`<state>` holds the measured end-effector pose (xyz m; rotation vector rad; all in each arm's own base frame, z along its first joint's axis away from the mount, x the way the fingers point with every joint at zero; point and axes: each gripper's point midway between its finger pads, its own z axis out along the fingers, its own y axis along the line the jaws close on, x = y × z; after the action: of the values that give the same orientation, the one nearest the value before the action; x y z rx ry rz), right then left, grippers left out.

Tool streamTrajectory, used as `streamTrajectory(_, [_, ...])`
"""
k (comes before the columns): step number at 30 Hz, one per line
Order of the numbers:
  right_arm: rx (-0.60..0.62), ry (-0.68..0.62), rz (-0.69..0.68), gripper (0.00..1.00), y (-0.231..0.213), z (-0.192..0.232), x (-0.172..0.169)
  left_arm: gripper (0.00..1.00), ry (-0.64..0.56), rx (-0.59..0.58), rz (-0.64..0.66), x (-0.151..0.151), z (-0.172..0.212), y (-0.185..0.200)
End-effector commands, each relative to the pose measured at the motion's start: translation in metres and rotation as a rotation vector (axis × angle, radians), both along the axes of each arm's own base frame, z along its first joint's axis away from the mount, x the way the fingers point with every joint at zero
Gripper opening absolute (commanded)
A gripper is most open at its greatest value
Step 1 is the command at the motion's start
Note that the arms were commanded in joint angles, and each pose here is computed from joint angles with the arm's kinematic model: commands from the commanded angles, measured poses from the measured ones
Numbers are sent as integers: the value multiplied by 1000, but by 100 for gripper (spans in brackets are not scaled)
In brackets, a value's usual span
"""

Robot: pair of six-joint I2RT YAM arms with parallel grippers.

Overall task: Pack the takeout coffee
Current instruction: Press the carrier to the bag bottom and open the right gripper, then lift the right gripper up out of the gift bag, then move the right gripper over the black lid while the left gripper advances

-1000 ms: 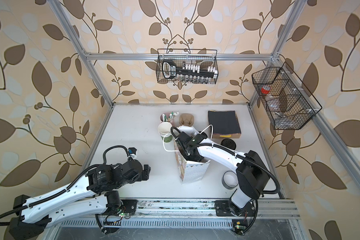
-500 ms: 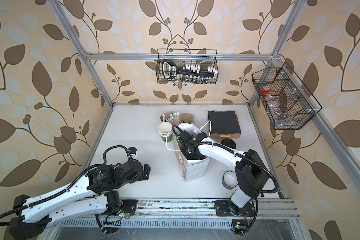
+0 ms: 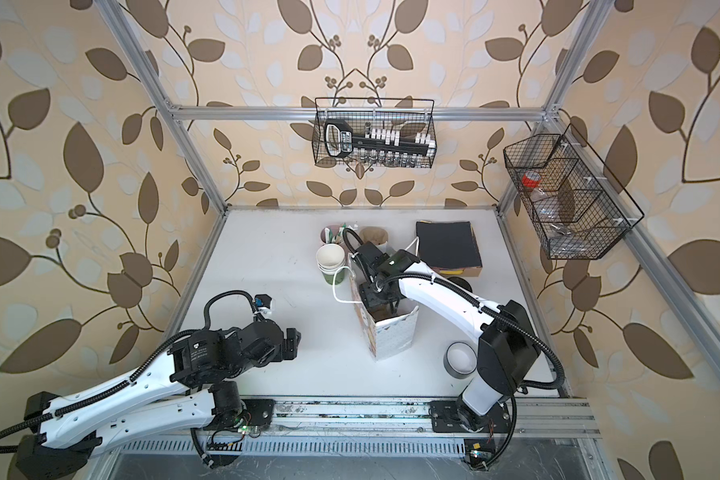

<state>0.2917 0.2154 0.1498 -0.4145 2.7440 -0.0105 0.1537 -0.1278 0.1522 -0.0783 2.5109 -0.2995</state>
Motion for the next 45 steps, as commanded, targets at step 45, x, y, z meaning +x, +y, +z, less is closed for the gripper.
streamTrajectory(45, [197, -299, -629, 100, -209, 126, -13, 99, -147, -46, -77, 28, 41, -28])
